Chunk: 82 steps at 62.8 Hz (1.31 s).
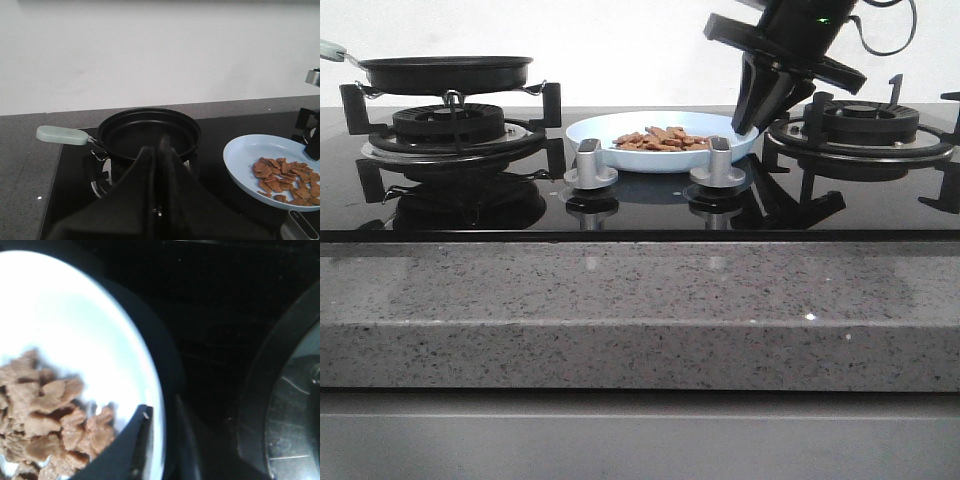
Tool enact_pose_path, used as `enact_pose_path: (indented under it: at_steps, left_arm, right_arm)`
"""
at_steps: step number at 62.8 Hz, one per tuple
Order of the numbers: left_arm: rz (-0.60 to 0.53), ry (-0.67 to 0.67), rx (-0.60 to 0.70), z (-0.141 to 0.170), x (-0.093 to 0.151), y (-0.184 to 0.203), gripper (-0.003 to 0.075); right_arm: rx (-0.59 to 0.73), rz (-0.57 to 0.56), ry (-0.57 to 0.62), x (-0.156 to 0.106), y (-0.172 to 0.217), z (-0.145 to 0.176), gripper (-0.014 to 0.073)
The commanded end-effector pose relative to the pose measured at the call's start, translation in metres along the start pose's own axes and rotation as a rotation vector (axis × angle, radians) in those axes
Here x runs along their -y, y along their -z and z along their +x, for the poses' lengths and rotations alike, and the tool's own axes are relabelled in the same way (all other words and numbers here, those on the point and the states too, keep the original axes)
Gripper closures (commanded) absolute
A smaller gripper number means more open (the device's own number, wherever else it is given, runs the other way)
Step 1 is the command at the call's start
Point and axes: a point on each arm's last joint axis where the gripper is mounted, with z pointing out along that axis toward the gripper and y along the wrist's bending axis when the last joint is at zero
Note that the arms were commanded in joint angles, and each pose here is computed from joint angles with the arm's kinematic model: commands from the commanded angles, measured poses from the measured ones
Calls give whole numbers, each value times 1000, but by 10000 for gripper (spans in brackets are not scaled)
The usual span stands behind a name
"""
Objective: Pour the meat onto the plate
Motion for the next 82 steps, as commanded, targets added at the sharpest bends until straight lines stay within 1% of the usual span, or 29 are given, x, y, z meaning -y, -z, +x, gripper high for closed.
enact_pose_path:
  at_steps: [1,8,15,29,32,35,43,47,59,60,63,73,82]
  left_arm:
    - [-13,11,109,-17,-1,2,741]
    - [-13,11,109,-17,-1,2,741]
    - [-13,11,109,-17,-1,2,741]
    - [-13,11,109,-17,-1,2,741]
    - [-13,11,109,-17,-1,2,741]
    - [-13,11,109,-17,-1,2,741]
    - [-13,11,109,-17,-1,2,741]
    - [-13,11,109,-17,-1,2,741]
    - [-13,11,109,-17,-1,2,741]
    - [-13,11,109,-17,-1,2,741]
    - [-13,11,109,-17,-1,2,741]
    - [-13,11,109,-17,-1,2,741]
    - [-13,11,109,-17,-1,2,741]
  right_arm:
    - [86,-37,25,-17,44,-4,335]
    - [97,-39,29,-19,49,-4,281]
    - [124,-40,36,-22,62,-4,286]
    - [160,-24,47,-22,101,0,297]
    - [180,-7,63,-23,110,1,339]
    - [200,16,77,-24,119,2,400]
    - [253,53,111,-30,146,8,673]
    - [283,51,126,-35,159,12,653]
    - [385,53,184,-45,187,29,653]
    - [411,54,194,-47,193,31,653]
    - [441,58,200,-46,194,37,653]
    - [548,84,228,-41,201,78,653]
    - [669,117,233,-30,201,124,653]
